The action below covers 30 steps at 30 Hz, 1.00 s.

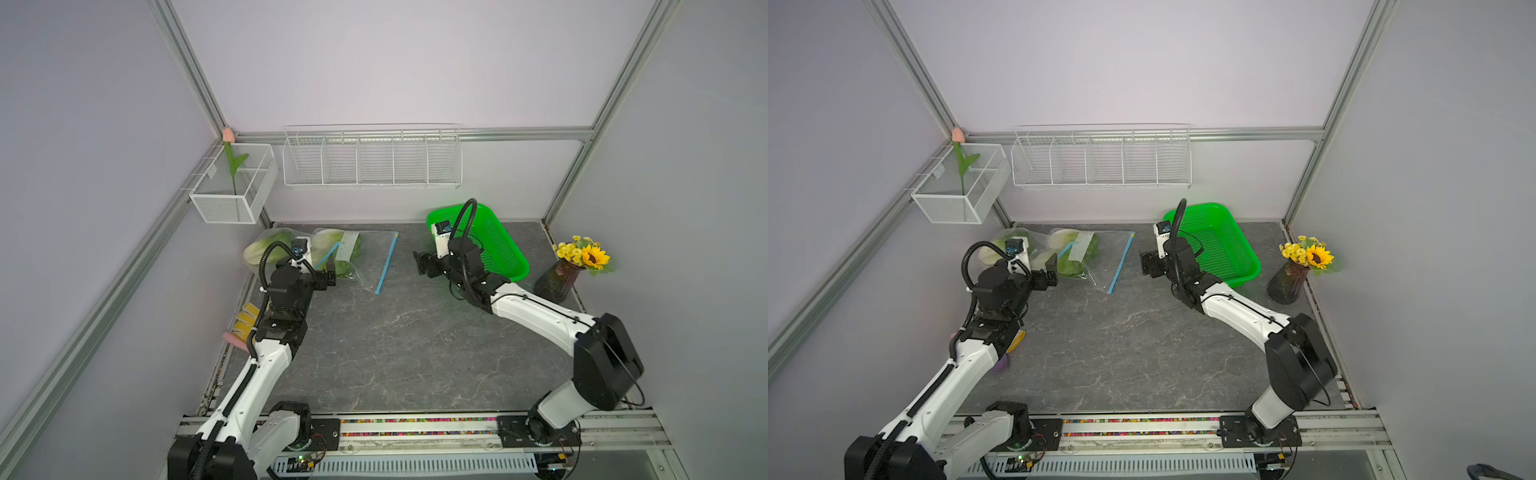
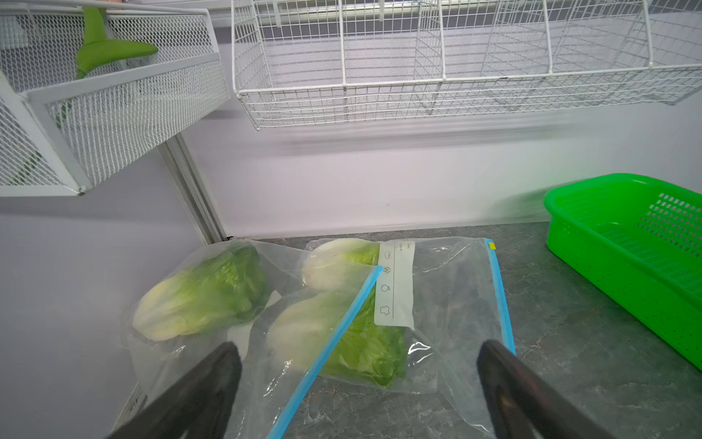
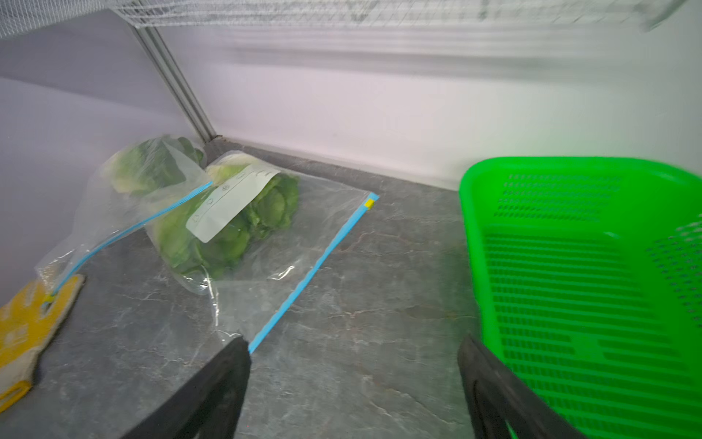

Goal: Open the zip-top bag and take out the chinese cabbages
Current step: Move the zipper food storage bag to the center of the board.

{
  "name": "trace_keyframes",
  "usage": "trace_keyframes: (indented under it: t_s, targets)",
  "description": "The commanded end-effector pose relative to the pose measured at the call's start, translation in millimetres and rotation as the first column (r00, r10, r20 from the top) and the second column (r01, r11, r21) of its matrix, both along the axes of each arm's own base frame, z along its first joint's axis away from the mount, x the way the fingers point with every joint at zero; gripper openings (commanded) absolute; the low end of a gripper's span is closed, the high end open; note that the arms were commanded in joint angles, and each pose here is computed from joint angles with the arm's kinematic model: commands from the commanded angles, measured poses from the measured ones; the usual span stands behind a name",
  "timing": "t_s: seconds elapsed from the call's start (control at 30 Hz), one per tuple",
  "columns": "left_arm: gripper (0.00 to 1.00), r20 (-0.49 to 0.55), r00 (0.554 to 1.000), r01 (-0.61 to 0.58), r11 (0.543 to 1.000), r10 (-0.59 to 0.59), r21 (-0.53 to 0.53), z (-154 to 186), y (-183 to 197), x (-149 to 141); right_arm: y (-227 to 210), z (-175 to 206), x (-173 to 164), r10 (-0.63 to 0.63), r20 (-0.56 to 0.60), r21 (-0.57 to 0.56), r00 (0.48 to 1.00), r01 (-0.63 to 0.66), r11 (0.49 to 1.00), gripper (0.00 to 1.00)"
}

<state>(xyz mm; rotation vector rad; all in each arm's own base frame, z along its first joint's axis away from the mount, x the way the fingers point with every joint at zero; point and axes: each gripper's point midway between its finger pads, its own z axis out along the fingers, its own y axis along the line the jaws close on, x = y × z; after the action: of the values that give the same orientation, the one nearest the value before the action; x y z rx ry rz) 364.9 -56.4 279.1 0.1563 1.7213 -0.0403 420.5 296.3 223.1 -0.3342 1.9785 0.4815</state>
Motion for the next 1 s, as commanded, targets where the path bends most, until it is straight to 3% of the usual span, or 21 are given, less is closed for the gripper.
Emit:
trace_keyframes:
  t_s: [0.0,0.23,0.6,0.87,0.97]
  targets:
    - [0.99,-0.015,0.998,0.056,0.996,-0.055,0.075,10,-7,-12,34,-32,0,0.045,-0.226,0.149,0.973,-0.011,0.989,0.89]
    - [0.99,-0.025,0.998,0.065,0.991,-0.063,0.115,10,-3,-35,74,-86,33,0.051,-0.361,0.21,0.931,0.028,0.977,0.96]
    - [0.99,-0.036,0.995,0.098,0.989,-0.095,0.112,1,-7,-40,127,-136,55,0.163,-0.492,0.302,0.855,-0.008,0.953,1.0]
    - [0.99,-0.054,0.992,0.121,0.988,-0.117,0.092,-4,-12,-40,143,-145,64,0.226,-0.502,0.316,0.835,-0.066,0.946,0.79]
    - [0.99,-0.059,0.99,0.13,0.988,-0.126,0.083,-4,-14,-39,146,-141,65,0.253,-0.495,0.327,0.831,-0.091,0.941,0.53]
